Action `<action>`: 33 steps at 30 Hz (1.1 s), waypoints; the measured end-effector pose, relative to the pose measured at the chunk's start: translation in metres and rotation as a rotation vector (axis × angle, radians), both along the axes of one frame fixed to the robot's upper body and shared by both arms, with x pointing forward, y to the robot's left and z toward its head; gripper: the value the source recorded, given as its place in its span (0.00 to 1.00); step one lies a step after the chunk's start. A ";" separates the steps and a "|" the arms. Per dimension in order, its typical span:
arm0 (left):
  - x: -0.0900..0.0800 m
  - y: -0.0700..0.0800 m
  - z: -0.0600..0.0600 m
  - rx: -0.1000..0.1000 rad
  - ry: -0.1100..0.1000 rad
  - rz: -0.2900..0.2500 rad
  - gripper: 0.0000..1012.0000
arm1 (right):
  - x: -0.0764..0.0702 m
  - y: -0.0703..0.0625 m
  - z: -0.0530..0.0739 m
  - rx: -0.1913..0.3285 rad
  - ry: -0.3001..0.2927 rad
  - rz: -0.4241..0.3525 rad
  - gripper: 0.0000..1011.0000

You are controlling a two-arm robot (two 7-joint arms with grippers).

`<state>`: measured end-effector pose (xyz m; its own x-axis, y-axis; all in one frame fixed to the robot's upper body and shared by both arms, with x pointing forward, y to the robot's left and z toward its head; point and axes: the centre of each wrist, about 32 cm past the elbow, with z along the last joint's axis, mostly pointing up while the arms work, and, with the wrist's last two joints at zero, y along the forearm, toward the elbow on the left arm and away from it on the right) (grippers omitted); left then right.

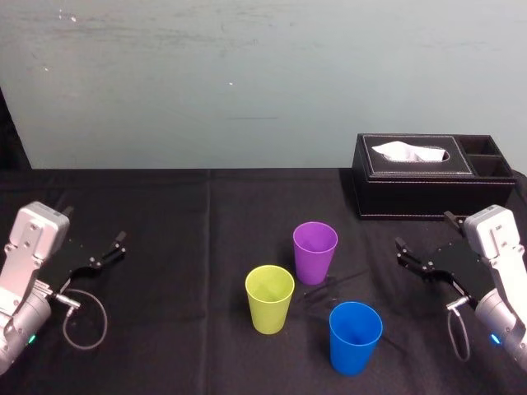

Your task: Stack the three plastic cups sequentially using one hand.

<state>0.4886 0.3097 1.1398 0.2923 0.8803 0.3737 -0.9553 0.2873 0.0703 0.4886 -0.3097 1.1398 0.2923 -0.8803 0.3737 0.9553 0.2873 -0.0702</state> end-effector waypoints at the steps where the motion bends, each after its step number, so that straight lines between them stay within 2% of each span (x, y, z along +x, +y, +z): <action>1: 0.000 0.000 0.000 0.000 0.000 0.000 0.99 | 0.000 0.000 0.000 0.000 0.000 0.000 0.99; 33: 0.000 0.000 0.000 0.000 0.000 0.000 0.99 | 0.000 0.000 0.000 0.000 0.000 0.000 0.99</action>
<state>0.4886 0.3097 1.1398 0.2922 0.8803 0.3738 -0.9553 0.2873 0.0702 0.4886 -0.3097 1.1398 0.2922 -0.8803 0.3737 0.9553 0.2873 -0.0702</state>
